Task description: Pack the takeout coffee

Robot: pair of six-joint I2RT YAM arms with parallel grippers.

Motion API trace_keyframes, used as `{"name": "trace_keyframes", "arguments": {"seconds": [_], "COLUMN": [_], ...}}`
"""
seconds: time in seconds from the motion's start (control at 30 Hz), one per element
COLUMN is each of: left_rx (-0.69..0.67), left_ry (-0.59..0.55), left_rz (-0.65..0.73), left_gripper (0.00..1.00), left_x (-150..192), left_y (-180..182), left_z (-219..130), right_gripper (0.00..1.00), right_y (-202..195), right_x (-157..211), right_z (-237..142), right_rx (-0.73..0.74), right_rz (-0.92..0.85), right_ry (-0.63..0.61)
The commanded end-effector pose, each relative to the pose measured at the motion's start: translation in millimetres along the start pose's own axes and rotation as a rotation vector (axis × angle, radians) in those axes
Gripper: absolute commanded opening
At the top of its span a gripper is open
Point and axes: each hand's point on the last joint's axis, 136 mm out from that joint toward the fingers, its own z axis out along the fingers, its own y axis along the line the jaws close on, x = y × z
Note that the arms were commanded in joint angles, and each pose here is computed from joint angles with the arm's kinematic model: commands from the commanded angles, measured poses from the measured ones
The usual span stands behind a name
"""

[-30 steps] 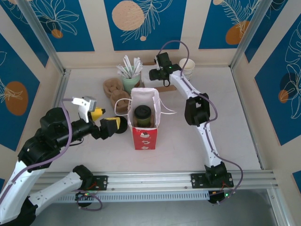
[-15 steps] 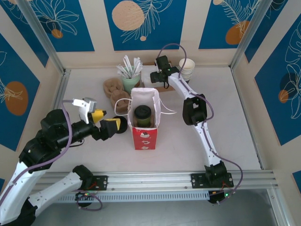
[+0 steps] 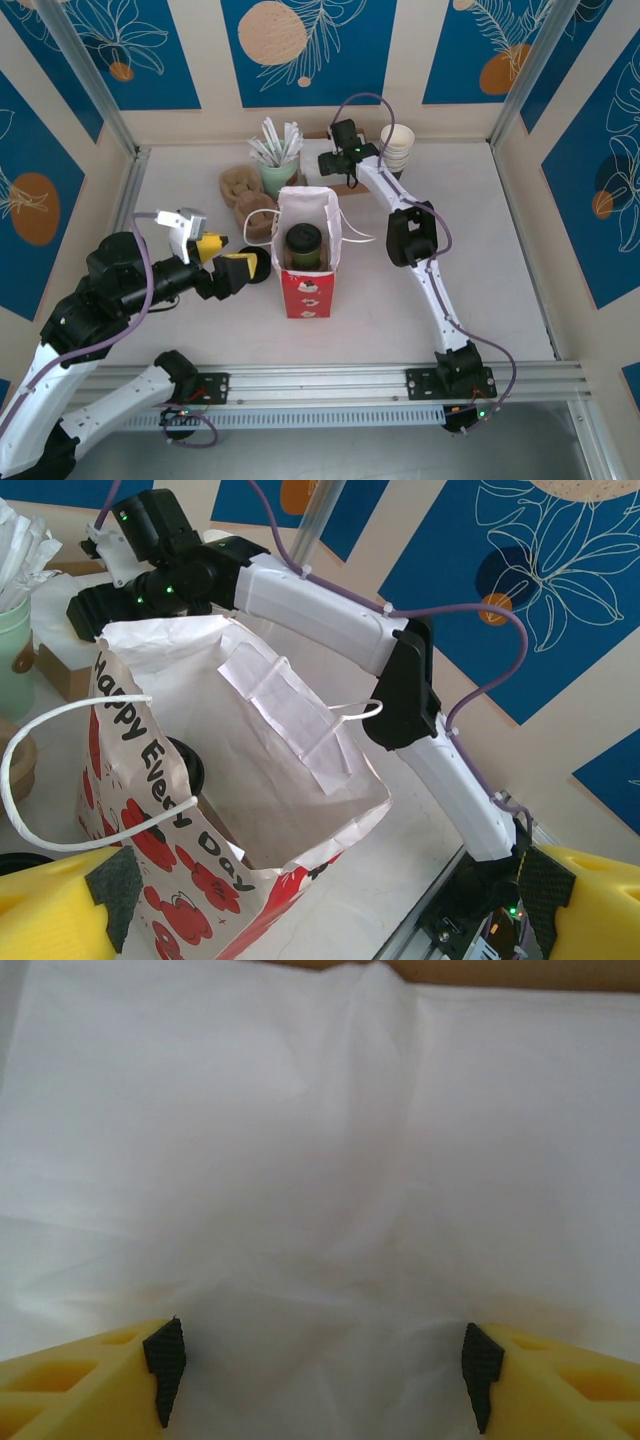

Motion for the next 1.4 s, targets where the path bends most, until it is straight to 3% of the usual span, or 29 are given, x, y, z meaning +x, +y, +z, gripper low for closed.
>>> {"name": "trace_keyframes", "arguments": {"seconds": [0.0,0.23,0.43,0.7,0.97,1.37], "left_rx": [0.039,0.043,0.020,-0.010,-0.028,-0.075], "left_ry": [-0.021,-0.016,-0.011,-0.024,-0.028,-0.030], "left_rz": [0.019,0.023,0.026,0.031,0.031,0.035], "left_gripper": [0.97,0.97,0.98,0.98,0.98,0.99], "left_x": [-6.6,-6.9,-4.3,-3.8,-2.3,0.1], "left_y": [-9.8,-10.9,-6.9,-1.8,0.8,8.8], "left_z": [-4.9,-4.5,-6.8,-12.2,-17.9,-23.1], "right_gripper": [0.75,0.67,0.46,0.27,0.18,0.03], "right_y": [6.7,7.7,14.7,19.7,25.9,20.5], "right_x": [1.3,3.8,-1.9,-31.3,-47.8,-106.2], "right_z": [5.8,6.4,-7.5,-41.3,-59.3,-142.8], "right_rx": [-0.005,-0.003,-0.043,-0.082,-0.086,-0.084], "right_rz": [-0.027,-0.051,-0.052,-0.030,-0.038,-0.020], "right_ry": [-0.005,0.003,0.013,-0.049,-0.094,-0.247]}}
